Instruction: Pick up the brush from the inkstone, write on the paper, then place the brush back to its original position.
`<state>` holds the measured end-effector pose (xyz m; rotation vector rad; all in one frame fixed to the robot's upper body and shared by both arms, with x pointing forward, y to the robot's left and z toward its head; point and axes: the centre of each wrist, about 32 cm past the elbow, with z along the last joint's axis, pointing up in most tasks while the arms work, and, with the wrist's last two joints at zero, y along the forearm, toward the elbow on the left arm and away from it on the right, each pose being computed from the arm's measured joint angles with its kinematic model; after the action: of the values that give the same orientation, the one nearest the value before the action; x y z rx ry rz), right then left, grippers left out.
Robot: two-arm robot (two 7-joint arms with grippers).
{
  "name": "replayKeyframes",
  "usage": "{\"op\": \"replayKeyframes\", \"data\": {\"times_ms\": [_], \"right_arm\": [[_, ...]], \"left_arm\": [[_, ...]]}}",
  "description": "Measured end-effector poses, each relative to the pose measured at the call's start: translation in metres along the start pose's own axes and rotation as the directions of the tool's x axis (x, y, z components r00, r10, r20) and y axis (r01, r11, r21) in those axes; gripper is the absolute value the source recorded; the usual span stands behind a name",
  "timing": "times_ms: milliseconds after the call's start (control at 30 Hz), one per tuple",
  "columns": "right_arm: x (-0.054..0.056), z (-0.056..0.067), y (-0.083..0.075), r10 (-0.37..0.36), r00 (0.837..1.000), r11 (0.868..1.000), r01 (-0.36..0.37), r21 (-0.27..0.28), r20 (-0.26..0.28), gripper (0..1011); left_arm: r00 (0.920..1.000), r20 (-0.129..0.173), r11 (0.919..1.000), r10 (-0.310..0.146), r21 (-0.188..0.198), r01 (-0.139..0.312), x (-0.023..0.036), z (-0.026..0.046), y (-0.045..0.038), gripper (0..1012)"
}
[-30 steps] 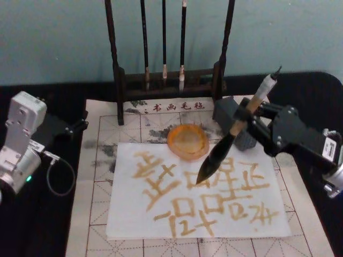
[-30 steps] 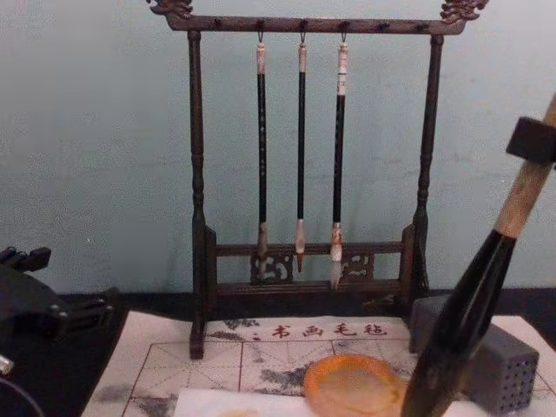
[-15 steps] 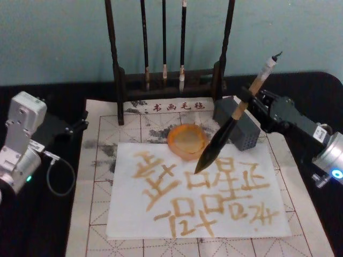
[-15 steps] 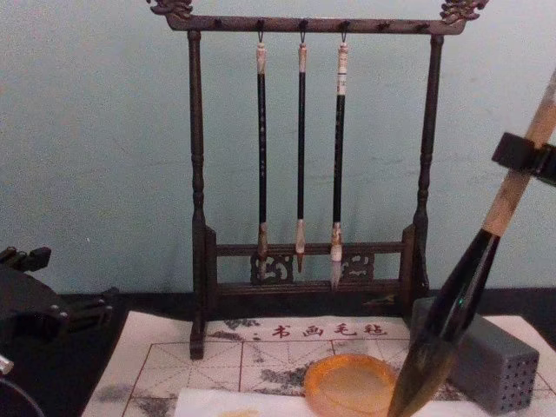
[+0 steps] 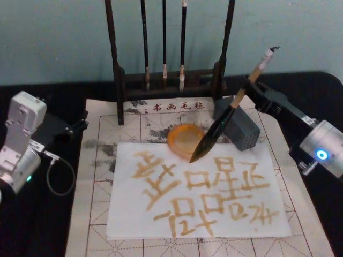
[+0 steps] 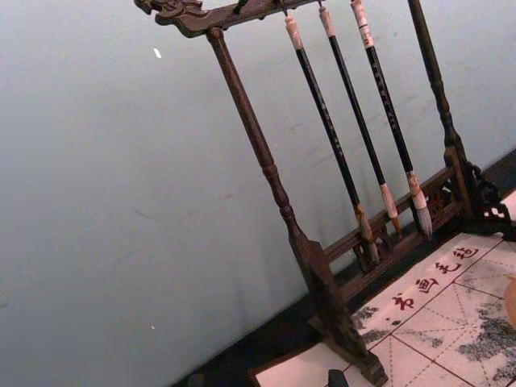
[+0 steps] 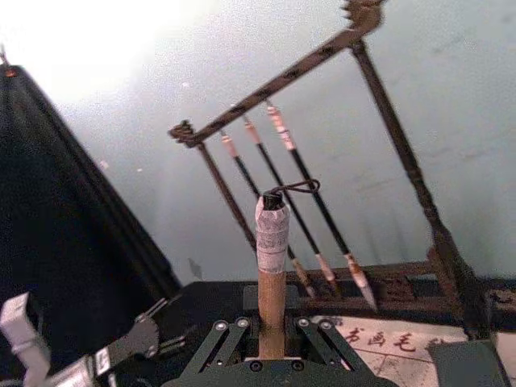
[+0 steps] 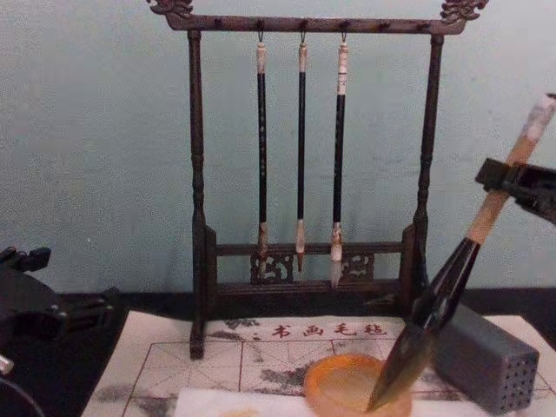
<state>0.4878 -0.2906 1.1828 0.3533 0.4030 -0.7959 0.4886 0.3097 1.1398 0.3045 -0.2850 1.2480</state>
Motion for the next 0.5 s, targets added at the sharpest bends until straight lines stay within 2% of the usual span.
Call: {"op": "replayKeyframes", "data": {"times_ms": [267,500], "right_arm": [[0.004,-0.003,0.015,-0.074,0.994,0.997,0.074,0.005,-0.077,198],[0.005,-0.006,0.025,-0.104,0.989,0.994,0.106,0.014,-0.108,199]], "left_arm": [[1.0000,0.000,1.0000,0.000,0.000,0.000,0.0000,0.0000,0.0000,1001],[1.0000,0.000,1.0000,0.000,0.000,0.000,0.0000,0.0000,0.0000,1001]]}}
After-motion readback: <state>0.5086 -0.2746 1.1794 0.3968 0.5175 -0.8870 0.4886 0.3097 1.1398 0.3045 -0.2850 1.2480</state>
